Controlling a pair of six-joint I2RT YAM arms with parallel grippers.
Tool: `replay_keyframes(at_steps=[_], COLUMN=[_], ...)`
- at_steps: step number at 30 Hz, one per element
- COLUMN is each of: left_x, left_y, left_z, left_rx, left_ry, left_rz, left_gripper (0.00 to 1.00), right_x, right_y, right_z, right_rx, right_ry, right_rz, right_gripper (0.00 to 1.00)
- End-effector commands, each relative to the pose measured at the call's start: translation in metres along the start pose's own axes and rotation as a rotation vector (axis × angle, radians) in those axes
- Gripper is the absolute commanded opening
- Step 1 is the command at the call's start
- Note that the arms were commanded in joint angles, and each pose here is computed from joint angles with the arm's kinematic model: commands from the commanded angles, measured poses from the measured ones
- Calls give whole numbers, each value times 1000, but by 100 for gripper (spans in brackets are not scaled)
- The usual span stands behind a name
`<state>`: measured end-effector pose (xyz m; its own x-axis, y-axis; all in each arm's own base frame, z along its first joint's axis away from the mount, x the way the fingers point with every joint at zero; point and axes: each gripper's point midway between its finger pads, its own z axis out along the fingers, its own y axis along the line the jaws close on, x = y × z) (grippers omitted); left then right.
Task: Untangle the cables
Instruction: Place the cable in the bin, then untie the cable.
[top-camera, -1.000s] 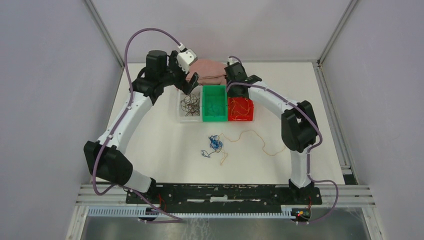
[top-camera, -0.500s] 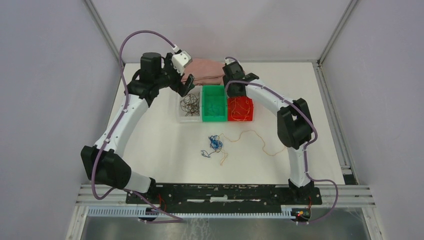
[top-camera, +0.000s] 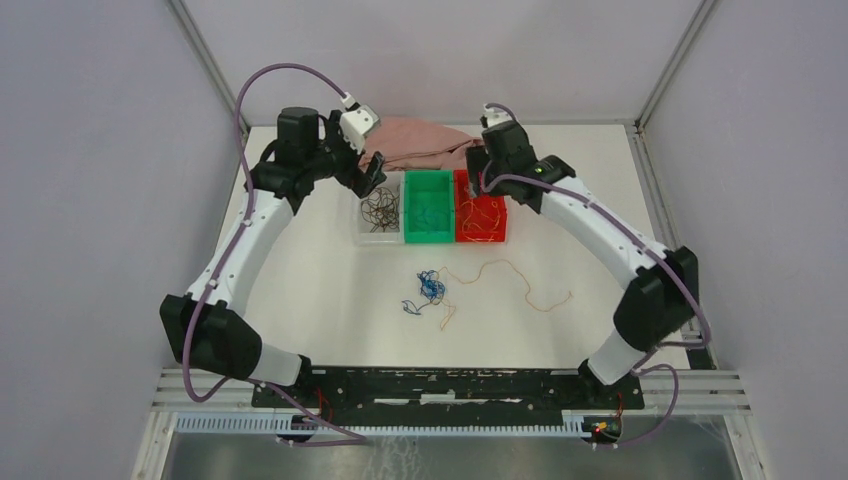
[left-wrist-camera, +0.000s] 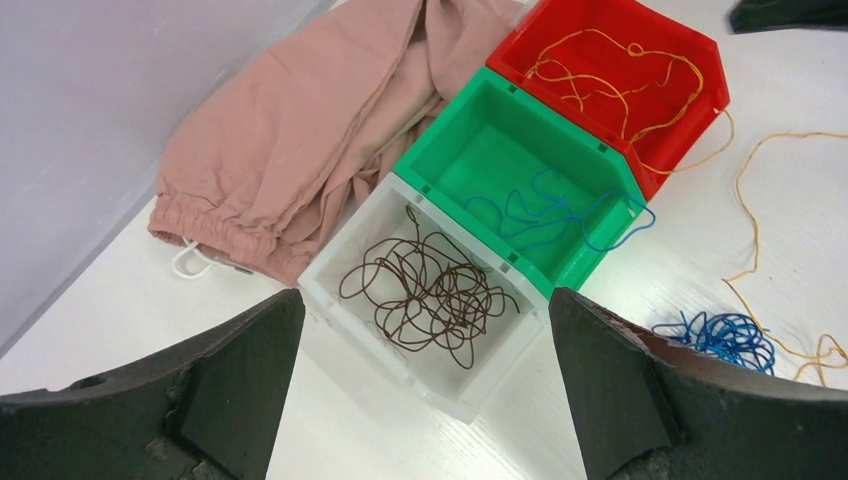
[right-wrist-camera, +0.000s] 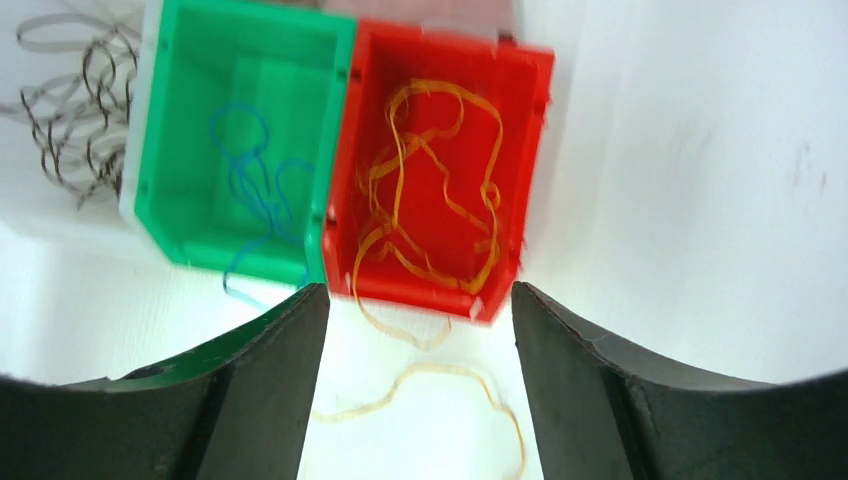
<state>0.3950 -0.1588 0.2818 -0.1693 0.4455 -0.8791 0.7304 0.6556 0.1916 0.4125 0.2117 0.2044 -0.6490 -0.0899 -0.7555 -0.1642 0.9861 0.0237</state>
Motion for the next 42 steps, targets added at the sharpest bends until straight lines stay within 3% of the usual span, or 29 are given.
replay_keyframes(at_steps=[1, 9, 13, 18, 24, 33, 38, 42], left_x=[-9, 4, 6, 3, 3, -4, -4, -4], left_y=[-14, -33, -36, -41, -45, -44, -44, -45], left_z=[-19, -28, -31, -37, -42, -44, -45, -44], left_rx=[57, 123, 132, 147, 160, 166, 161, 166], left_ry=[-33, -11, -4, -15, -17, -29, -28, -29], left_rz=[40, 56, 62, 74, 92, 103, 107, 102], left_gripper=[99, 99, 99, 99, 99, 99, 99, 99], right_x=[34, 154, 181, 198, 195, 203, 221, 217], right_y=[-8, -27, -24, -32, -44, -39, -38, -36], right_z=[-42, -42, -26, 0, 18, 37, 28, 11], right_rx=[-69, -78, -97, -34, 37, 20, -1, -31], right_ry=[15, 181, 214, 253, 209, 233, 255, 213], right_rz=[57, 94, 104, 61, 22, -18, 37, 96], right_gripper=[74, 69, 68, 65, 61, 56, 35, 2])
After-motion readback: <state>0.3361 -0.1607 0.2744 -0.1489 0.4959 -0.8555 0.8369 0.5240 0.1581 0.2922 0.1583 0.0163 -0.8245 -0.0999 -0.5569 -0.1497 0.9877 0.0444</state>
